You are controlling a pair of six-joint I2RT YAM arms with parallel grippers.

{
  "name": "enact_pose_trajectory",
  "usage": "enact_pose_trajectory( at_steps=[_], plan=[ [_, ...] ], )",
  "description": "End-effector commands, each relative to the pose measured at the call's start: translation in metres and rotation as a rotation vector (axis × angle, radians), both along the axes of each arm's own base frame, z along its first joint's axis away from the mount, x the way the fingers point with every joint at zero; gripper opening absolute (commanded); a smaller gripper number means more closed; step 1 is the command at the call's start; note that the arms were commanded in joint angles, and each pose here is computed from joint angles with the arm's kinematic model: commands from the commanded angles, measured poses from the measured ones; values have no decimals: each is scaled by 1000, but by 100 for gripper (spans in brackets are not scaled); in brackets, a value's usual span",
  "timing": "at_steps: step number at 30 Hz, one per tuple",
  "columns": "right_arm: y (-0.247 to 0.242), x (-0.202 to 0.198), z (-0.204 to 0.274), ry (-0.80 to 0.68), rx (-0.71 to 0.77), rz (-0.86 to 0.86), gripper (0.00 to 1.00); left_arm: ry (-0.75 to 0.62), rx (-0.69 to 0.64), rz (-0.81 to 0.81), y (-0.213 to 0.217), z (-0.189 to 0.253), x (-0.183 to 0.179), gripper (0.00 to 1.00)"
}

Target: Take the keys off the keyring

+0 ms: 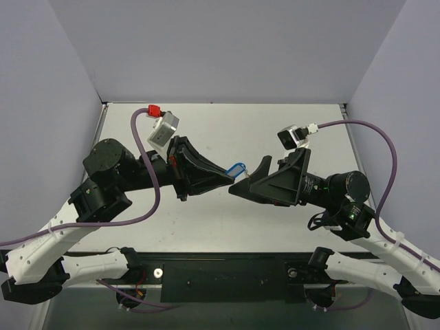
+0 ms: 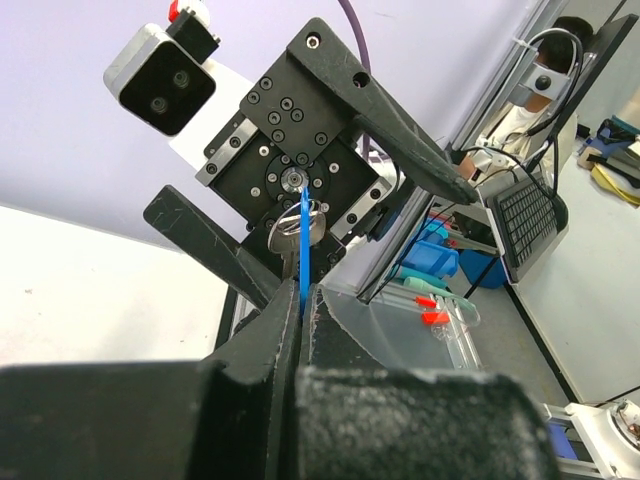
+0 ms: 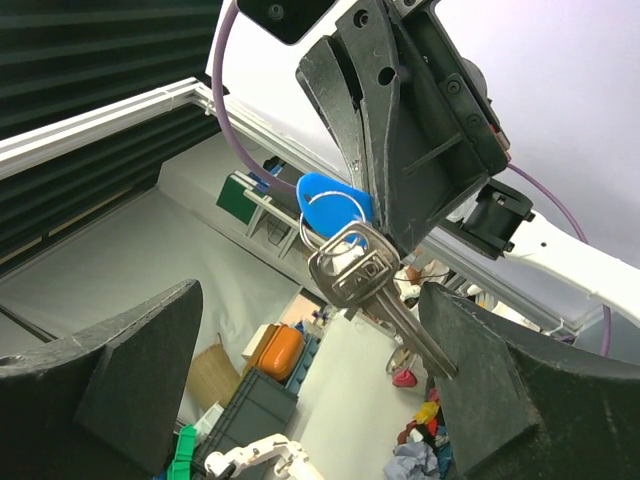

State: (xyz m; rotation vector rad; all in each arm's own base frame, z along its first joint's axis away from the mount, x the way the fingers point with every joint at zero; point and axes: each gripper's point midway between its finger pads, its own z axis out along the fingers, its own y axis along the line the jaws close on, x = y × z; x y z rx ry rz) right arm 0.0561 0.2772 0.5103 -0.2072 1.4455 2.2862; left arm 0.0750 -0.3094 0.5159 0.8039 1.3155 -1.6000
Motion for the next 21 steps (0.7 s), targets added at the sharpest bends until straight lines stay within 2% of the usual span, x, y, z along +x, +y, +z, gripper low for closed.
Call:
enact_pose_trajectory(
  at_steps=[1,8,21],
  plan=[
    [-12,-11,20,-69,67,-2,84,-41,-59,-6,13,17,-7,0],
    [-11,-10,20,-69,65,-6,80,-33,-41,-7,14,5,-7,0],
    [-9,-7,19,-61,58,-14,65,-52,-58,-6,22,3,-13,0]
  ],
)
